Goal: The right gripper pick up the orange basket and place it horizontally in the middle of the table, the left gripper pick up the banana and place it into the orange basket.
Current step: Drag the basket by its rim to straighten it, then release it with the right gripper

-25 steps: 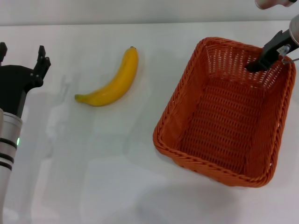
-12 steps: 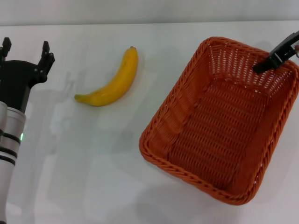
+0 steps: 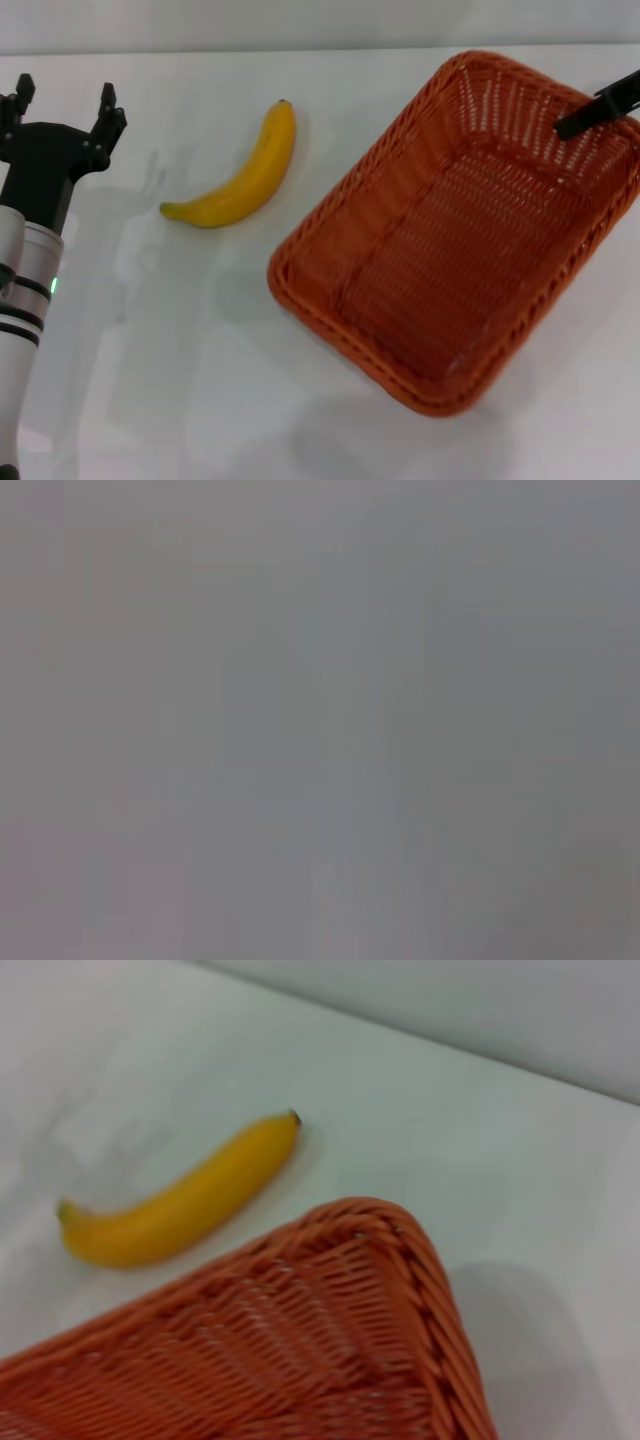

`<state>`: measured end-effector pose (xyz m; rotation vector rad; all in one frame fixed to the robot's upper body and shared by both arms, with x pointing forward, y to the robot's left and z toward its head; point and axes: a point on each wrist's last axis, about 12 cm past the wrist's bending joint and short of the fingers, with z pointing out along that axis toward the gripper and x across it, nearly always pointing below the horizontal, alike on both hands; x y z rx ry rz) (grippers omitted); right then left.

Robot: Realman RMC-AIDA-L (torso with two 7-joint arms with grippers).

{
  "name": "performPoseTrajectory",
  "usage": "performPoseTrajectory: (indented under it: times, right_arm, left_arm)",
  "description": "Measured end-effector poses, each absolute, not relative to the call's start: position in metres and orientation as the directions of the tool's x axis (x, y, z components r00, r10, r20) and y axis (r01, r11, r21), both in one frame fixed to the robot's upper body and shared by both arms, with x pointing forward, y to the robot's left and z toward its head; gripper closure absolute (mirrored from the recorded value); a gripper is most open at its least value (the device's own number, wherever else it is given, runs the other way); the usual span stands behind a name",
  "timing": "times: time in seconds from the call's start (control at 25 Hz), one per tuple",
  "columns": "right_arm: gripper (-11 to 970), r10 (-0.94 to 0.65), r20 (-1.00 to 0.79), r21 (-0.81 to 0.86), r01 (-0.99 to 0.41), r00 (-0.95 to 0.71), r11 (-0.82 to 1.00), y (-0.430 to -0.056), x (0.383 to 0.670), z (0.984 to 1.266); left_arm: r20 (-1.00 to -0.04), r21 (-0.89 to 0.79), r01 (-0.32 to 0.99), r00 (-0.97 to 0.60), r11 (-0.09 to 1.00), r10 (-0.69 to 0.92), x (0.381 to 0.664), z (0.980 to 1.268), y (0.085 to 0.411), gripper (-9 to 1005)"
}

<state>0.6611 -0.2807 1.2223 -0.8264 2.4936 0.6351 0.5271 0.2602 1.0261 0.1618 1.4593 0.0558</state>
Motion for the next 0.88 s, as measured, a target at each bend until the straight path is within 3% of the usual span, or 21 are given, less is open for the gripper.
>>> performPoseTrajectory:
  times: [0.44,0.88]
  right_arm:
    - [798,-0.215,-0.587,0.464,-0.542,-0.780,0.701,-0.325,0.649,1.220]
    - [798,-0.026,-0.573,0.576,-0.425,-0.819,0.698,-0.358,0.624,1.191]
  left_arm:
    - [-0.983,0.151,0.075,0.118,0.986,0.142,0.529,1.027,0.258,129]
    - [-0.983,0.154,0.082,0.111,0.985,0.145,0.531,1.027,0.257,129]
